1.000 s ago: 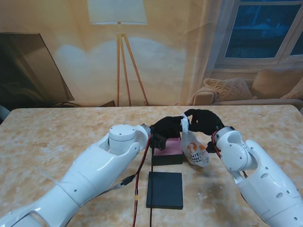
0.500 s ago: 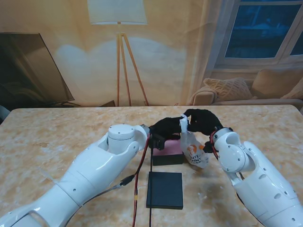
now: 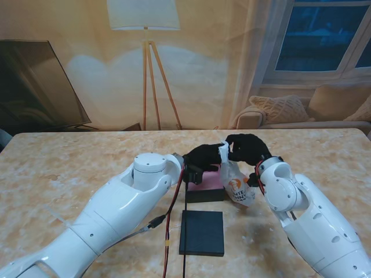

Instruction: Pack mini donuts into a plastic bag, tie the opening and put the bag into the gift box

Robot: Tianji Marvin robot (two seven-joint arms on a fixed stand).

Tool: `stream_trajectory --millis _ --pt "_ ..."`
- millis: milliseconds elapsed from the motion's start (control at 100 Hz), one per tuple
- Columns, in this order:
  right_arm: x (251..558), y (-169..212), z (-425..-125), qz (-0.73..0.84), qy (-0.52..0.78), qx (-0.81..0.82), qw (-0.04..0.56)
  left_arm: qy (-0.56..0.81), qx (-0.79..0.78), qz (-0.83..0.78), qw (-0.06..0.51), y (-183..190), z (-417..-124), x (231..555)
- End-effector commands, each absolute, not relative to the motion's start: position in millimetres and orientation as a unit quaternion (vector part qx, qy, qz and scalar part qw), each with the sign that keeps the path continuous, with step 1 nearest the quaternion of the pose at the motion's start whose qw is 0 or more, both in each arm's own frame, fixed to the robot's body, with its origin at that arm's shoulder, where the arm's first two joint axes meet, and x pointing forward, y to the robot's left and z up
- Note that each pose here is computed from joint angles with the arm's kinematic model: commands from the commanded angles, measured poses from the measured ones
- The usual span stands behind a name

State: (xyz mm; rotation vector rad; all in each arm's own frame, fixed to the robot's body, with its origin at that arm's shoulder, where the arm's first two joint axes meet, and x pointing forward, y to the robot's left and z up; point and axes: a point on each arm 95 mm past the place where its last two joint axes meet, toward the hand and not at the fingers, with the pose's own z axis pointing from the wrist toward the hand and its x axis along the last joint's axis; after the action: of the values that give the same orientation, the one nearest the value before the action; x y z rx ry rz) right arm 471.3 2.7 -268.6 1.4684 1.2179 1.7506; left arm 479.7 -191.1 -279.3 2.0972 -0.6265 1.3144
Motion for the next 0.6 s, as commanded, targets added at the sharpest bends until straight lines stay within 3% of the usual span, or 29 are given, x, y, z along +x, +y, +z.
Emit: stream_trajectory --millis 0,590 --pt "470 9 -266 0.656 0.447 0.551 0.258 -0.248 0.782 0.486 0.303 -200 -281 473" --pt "463 -14 -253 0.648 0.402 0.619 0.186 -0.261 0.780 0.490 0.289 -191 -279 475"
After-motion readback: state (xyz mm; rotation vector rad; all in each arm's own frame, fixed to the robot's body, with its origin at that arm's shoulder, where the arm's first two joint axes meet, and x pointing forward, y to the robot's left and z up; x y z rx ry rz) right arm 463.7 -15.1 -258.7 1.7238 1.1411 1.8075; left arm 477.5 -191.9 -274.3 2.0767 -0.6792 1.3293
